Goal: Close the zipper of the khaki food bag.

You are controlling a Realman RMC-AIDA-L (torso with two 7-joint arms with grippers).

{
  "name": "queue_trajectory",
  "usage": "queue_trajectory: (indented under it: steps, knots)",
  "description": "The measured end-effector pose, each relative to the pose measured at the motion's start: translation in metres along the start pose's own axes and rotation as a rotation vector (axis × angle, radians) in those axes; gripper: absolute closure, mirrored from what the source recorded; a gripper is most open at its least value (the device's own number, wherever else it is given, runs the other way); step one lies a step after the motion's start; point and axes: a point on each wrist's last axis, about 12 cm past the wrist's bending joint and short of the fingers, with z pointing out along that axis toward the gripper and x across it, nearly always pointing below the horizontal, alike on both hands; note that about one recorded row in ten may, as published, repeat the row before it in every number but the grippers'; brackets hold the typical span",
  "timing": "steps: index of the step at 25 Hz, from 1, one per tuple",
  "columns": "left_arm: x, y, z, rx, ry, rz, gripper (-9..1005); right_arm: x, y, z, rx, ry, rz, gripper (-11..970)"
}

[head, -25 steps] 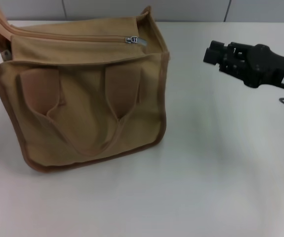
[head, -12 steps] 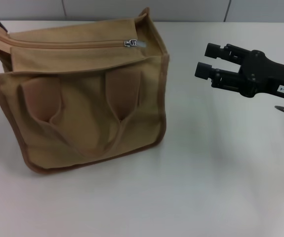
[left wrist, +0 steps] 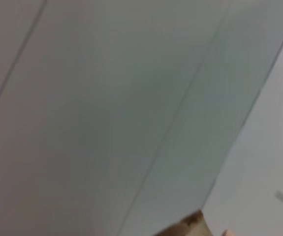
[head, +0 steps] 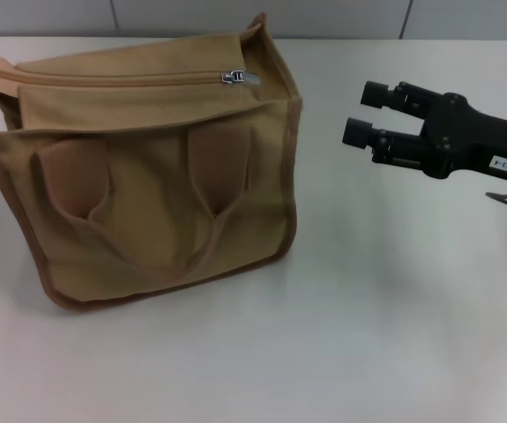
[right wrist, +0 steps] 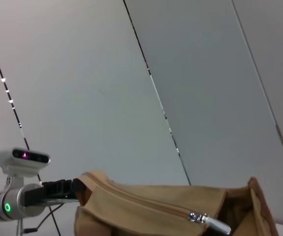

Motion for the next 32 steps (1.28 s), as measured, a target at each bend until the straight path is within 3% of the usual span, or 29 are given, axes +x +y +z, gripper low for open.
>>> queue_trajectory:
  steps: [1, 7, 11, 12, 15, 22, 26, 32]
  knots:
    - [-0.005, -0.001, -0.003, 0.011, 0.037, 0.002, 217, 0.001, 0.0, 0.0, -0.003, 0.01, 0.0, 130]
    - [-0.014, -0.005, -0.007, 0.062, 0.094, 0.005, 214, 0.005, 0.001, 0.001, -0.014, 0.047, 0.0, 130]
    - [-0.028, -0.009, -0.017, 0.077, 0.043, 0.061, 214, 0.007, 0.002, 0.001, -0.025, 0.066, -0.011, 130]
    - [-0.035, -0.013, -0.018, 0.093, -0.052, 0.093, 214, 0.008, 0.003, 0.001, -0.028, 0.077, -0.013, 130]
    - [-0.034, -0.015, -0.014, 0.118, -0.085, 0.1, 214, 0.009, 0.003, 0.001, -0.03, 0.086, -0.019, 130]
    - [-0.017, -0.028, 0.021, 0.268, -0.077, 0.097, 214, 0.014, 0.009, 0.001, -0.07, 0.079, -0.045, 130]
    - [0.005, -0.04, 0.053, 0.404, 0.021, 0.136, 214, 0.023, 0.016, 0.0, -0.119, 0.062, -0.078, 130]
    - [0.031, -0.051, 0.071, 0.499, 0.084, 0.167, 214, 0.042, 0.03, 0.006, -0.207, 0.105, -0.133, 130]
